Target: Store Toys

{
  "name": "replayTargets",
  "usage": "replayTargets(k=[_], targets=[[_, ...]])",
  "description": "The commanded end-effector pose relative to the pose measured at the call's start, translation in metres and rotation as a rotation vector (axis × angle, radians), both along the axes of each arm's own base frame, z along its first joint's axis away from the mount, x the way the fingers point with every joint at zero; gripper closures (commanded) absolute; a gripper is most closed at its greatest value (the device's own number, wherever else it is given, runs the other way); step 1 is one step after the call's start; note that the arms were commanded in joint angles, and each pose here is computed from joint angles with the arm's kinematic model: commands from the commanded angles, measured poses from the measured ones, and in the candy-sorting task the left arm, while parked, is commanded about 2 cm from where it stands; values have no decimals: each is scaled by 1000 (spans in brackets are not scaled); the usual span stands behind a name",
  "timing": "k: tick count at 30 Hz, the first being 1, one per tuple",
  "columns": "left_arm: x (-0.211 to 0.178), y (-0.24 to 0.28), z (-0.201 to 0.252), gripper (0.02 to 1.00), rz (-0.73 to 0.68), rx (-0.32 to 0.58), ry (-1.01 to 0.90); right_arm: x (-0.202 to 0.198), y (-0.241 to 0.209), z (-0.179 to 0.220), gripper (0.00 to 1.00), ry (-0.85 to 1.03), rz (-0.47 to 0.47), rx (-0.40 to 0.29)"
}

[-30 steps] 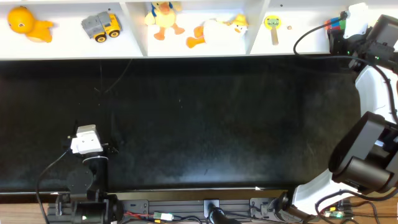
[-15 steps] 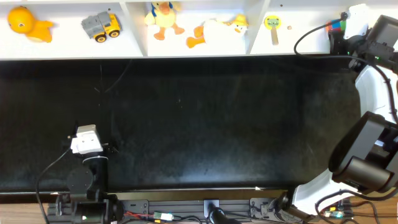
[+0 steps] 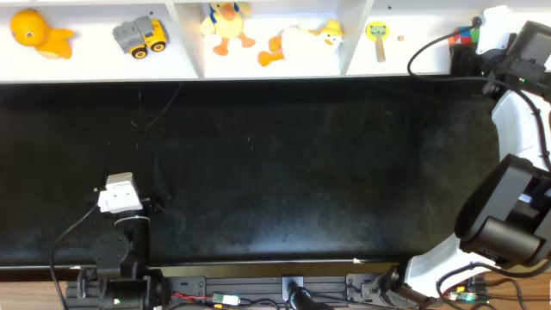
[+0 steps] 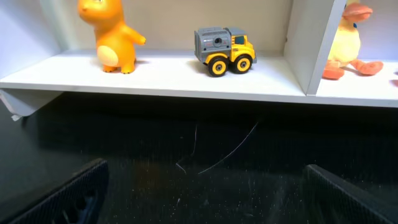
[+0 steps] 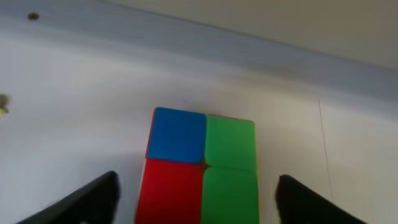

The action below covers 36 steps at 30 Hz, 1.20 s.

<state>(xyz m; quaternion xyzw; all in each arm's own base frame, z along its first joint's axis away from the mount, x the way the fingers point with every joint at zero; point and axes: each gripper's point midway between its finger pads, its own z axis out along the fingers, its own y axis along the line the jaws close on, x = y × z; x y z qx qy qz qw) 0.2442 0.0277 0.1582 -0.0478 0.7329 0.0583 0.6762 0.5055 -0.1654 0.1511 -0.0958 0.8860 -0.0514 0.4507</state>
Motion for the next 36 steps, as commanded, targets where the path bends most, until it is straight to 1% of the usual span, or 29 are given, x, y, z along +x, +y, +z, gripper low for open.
replayTargets(k=[1, 2, 9, 13, 19, 32, 36], targets=[[0, 0, 1, 20, 1, 20, -8, 8, -1, 11, 18, -27, 6, -9], [0, 0, 1, 20, 1, 20, -8, 8, -1, 11, 1, -25, 6, -8], [0, 0, 1, 20, 1, 20, -8, -2, 3, 19, 3, -6, 5, 2], [0, 0, 1, 20, 1, 20, -8, -15, 9, 19, 3, -3, 1, 8], [0, 0, 1, 20, 1, 20, -8, -43, 17, 12, 5, 2, -15, -4], [0, 0, 1, 20, 1, 20, -8, -109, 46, 3, 7, 22, -19, 2], [0, 0, 1, 20, 1, 20, -8, -128, 63, 0, 5, 24, -12, 8]])
